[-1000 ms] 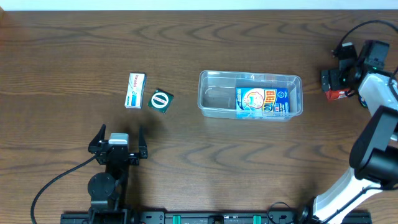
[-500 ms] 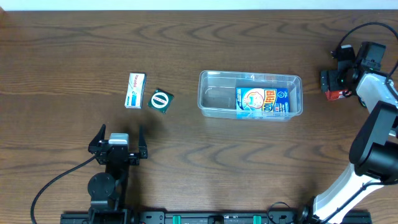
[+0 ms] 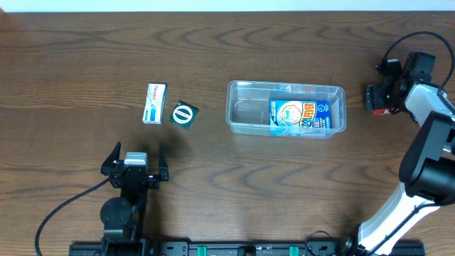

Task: Pack container
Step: 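Move right gripper to the red Panadol ActiFast box and grasp it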

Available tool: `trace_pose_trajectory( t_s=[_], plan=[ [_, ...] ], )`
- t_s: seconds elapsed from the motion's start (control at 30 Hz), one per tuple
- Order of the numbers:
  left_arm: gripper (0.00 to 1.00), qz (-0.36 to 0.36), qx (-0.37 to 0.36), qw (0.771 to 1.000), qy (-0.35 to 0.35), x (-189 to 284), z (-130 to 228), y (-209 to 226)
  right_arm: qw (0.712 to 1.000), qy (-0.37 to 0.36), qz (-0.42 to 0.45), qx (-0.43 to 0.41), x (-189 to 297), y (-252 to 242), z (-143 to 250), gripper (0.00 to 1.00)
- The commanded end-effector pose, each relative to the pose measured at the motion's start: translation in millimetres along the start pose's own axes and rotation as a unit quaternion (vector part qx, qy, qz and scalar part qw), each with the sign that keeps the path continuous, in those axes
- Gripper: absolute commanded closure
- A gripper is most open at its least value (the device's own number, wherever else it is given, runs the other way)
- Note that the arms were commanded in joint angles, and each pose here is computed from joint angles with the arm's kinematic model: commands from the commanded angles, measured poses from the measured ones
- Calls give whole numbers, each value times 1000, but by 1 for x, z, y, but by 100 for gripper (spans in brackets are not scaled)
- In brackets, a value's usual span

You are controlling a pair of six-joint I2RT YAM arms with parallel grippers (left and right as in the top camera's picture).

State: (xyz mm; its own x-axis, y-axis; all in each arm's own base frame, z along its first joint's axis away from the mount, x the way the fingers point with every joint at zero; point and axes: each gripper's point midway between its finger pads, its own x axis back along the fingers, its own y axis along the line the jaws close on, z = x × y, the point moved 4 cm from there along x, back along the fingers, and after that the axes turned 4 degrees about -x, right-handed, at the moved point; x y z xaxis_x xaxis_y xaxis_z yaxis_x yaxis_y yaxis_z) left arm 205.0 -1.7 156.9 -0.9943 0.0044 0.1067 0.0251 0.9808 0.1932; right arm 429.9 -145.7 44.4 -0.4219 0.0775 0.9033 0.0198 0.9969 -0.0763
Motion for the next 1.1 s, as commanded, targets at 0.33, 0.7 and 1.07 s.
trace_pose_trajectory(
  t_s=[0.33,0.7,1.07],
  plan=[
    [2,-9,-7,1000,26,-1,15,1,999,2,11,-40,10,-5,-11,33],
    [2,-9,-7,1000,26,-1,15,1,998,23,0,-56,30,4,-26,43],
    [2,-9,-7,1000,26,-1,15,1,995,61,-30,-68,90,49,-62,45]
  ],
)
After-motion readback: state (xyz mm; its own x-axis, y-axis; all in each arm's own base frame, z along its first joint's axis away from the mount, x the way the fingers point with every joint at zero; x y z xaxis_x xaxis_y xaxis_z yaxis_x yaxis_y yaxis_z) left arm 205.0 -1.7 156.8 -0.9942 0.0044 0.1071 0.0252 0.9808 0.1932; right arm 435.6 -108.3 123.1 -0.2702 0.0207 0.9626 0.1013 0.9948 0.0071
